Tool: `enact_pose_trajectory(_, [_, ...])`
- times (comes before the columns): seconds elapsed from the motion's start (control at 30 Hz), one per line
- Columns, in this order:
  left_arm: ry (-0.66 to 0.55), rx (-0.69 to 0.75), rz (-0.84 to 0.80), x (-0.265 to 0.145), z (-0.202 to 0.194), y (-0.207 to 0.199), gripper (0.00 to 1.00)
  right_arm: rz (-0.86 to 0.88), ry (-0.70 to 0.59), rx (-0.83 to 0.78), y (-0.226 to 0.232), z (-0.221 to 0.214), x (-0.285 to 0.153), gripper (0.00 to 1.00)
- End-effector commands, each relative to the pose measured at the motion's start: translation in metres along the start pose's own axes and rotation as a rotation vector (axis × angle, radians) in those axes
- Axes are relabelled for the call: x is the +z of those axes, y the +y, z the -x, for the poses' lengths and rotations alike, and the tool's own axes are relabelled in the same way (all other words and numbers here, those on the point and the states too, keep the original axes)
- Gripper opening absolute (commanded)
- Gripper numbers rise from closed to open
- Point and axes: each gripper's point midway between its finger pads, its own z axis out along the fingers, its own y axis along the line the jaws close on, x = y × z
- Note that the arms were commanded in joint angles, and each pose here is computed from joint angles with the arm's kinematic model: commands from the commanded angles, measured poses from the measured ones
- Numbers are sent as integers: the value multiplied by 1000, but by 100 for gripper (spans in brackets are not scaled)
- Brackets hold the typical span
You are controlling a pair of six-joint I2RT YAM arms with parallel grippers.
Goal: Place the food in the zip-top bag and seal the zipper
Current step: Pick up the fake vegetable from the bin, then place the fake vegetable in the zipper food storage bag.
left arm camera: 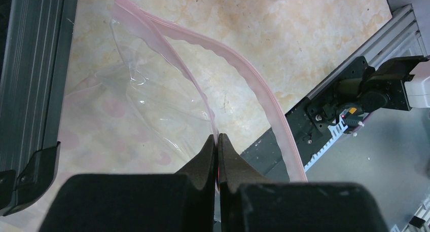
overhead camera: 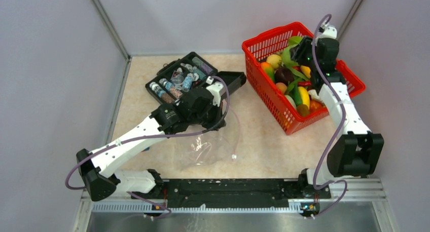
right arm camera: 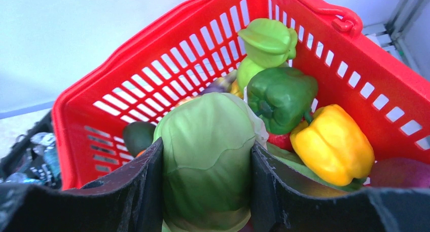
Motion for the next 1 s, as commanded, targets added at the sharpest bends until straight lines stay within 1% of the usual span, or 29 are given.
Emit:
enact_pose_trajectory(0.0, [-58, -1, -36, -7, 11, -8, 0, 275, -113, 50, 54, 38, -46, 24])
enact_pose_trajectory(0.07, [-62, 0, -40, -7, 12, -9, 0, 447, -101, 35, 83, 35, -73, 24])
enact_pose_trajectory(0.1, [-64, 1, -51, -7, 13, -11, 0, 505, -89, 46, 92, 31, -85, 24])
enact_pose_trajectory(0.2, [-71, -4, -99, -7, 16, -21, 0, 599, -85, 79, 105, 21, -121, 25])
enact_pose_trajectory(0.3, [-74, -8, -106, -5, 17, -22, 0, 683, -97, 105, 115, 10, -156, 25])
enact_pose_trajectory(0.4, [-72, -9, -100, -2, 17, -21, 0, 790, -53, 111, 129, -11, -187, 25])
enact_pose_trajectory(0.6, [-68, -8, -103, 2, 20, -24, 0, 1005, 120, 116, 158, -71, -234, 25])
enact_pose_trajectory(0.77, [-72, -15, -106, 3, 22, -25, 0, 1113, 186, 153, 179, -104, -266, 25])
enact_pose_trajectory(0.83, [-72, -13, -110, 4, 23, -26, 0, 1152, 216, 151, 188, -117, -276, 25])
enact_pose_trajectory(0.97, [-69, -14, -117, 3, 23, -27, 0, 1176, 288, 137, 199, -137, -277, 25])
